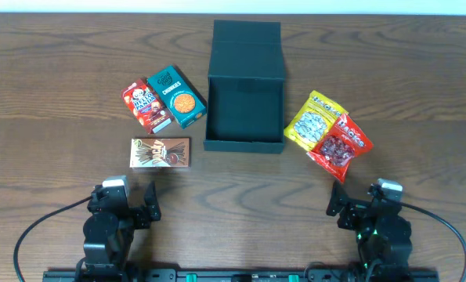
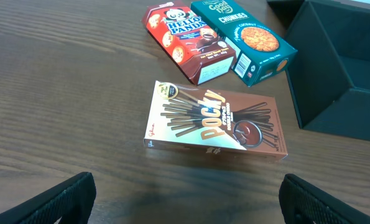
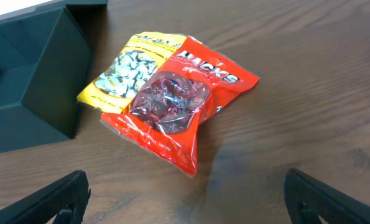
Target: Pack container
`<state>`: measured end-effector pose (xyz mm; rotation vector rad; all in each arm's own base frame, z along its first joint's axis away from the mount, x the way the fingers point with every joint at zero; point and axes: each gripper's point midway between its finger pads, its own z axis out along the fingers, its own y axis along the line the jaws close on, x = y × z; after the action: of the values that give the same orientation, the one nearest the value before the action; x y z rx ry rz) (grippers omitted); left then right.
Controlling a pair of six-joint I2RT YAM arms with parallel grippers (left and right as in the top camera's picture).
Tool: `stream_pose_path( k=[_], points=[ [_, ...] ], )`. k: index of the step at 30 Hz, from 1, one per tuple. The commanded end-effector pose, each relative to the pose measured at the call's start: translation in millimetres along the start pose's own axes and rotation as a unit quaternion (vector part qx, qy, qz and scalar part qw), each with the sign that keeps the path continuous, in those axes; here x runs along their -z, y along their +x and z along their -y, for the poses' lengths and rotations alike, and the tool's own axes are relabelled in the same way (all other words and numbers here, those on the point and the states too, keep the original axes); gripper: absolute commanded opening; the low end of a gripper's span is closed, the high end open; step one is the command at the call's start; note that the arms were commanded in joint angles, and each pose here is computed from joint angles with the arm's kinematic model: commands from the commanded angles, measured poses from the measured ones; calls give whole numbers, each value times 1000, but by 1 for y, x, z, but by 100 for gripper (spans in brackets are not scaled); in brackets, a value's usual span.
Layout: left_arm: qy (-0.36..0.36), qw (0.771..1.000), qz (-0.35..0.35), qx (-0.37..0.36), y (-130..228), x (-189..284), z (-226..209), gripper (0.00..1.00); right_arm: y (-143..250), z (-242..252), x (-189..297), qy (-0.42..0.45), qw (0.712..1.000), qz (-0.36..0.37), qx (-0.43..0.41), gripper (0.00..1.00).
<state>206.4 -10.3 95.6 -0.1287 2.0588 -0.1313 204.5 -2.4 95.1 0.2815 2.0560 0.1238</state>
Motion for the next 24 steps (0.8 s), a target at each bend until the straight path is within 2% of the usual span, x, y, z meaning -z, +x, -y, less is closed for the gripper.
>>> stream_pose_path(
  k=[1,21,24],
  points=[
    [0,1000,0,3,2,-1,0,95,2,2,-1,3,1000,1,4,99],
    [0,1000,1,4,2,-1,0,95,2,2,-1,3,1000,1,4,99],
    [19,1000,-3,4,3,-1,6,95,2,2,-1,3,1000,1,4,99]
  ],
)
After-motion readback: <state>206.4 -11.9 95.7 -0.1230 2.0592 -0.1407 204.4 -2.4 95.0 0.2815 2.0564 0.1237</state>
